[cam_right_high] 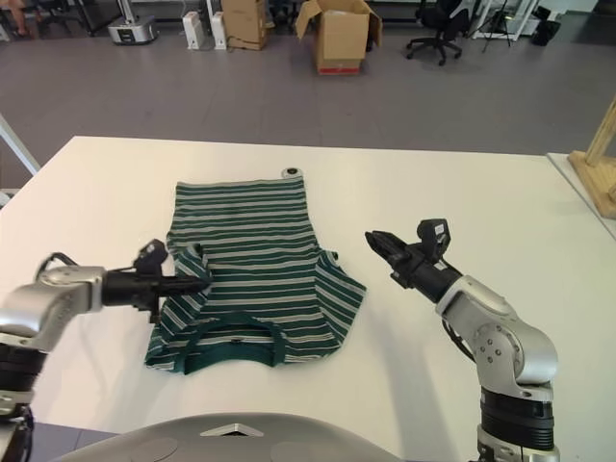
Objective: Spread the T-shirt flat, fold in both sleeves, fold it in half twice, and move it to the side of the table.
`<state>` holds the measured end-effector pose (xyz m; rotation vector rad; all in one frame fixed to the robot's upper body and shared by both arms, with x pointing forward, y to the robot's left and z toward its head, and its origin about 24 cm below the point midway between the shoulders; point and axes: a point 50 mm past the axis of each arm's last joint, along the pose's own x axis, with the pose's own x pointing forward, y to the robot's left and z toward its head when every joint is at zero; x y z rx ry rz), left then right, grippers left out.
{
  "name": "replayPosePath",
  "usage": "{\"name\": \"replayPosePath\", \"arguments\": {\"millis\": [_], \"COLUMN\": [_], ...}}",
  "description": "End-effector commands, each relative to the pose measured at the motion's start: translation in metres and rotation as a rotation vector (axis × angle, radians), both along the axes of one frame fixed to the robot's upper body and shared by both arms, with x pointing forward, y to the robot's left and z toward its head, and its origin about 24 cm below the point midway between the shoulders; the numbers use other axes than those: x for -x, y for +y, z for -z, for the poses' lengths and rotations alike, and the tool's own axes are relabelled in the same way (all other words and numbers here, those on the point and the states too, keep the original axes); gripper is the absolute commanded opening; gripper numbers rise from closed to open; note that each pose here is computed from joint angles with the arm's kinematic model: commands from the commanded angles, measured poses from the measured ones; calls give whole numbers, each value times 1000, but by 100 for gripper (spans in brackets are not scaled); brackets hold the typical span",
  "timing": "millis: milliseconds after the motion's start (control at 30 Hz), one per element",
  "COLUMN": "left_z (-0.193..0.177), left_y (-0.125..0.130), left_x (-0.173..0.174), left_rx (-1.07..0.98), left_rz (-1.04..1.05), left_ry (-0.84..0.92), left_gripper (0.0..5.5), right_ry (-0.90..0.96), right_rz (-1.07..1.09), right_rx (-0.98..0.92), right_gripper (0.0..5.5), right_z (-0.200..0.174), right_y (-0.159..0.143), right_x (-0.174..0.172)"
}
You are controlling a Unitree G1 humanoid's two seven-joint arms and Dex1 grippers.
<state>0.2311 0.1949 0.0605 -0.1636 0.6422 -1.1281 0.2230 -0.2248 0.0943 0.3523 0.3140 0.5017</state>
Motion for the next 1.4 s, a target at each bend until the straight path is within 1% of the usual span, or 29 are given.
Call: {"name": "replayPosePath", "arguments": {"millis": [33, 67, 133, 167, 233, 267, 300, 333, 500, 600, 700, 833, 900, 967, 1033, 1100, 1167, 1300, 1400], "left_z": [-16, -26, -58, -70, -74, -72, -69, -66, -62, -63, -63, -63, -62, -62, -61, -60, -59, -58, -58], "left_y": [-5, -3, 7, 17, 32, 35, 36, 37, 38, 37, 38, 38, 39, 40, 39, 36, 34, 31, 30], "left_x": [-1, -4, -24, -34, -43, -43, -41, -40, -39, -39, -39, -39, -39, -37, -36, -34, -32, -30, -30], "left_rx": [94, 143, 333, 396, 411, 399, 399, 400, 415, 423, 420, 421, 419, 417, 418, 424, 429, 433, 432], "left_rz": [-10, -40, -200, -307, -465, -504, -527, -551, -616, -623, -623, -630, -635, -637, -634, -628, -623, -609, -608], "left_ry": [5, -18, -96, -146, -193, -198, -192, -191, -205, -212, -215, -223, -227, -229, -228, -225, -223, -219, -218], "left_gripper": [80, 86, 86, 86, 86, 86, 91, 91, 91, 91, 91, 91, 91, 91, 91, 91, 91, 91, 91], "right_ry": [21, 35, 92, 144, 223, 250, 276, 300, 402, 468, 472, 470, 445, 402, 313, 228, 195, 197, 264], "right_rz": [-1, -9, -29, -44, -78, -93, -110, -123, -176, -201, -233, -205, -136, -115, -184, -297, -377, -476, -514], "right_rx": [11, 16, 34, 42, 52, 59, 71, 84, 129, 168, 139, 166, 178, 155, 72, -2, -28, -74, -62], "right_gripper": [95, 95, 95, 95, 95, 95, 116, 116, 116, 64, 1, 1, 1, 1, 1, 1, 1, 1, 1], "right_z": [1, 3, 12, 20, 33, 38, 43, 48, 72, 85, 83, 81, 74, 60, 34, 9, -2, -4, 14], "right_y": [-3, -4, -7, -8, -8, -8, -8, -9, -7, -6, -5, -15, -32, -41, -33, -15, 2, 32, 56], "right_x": [0, -1, 1, 5, 12, 13, 16, 17, 23, 27, 32, 30, 24, 19, 14, 9, 6, 4, 4]}}
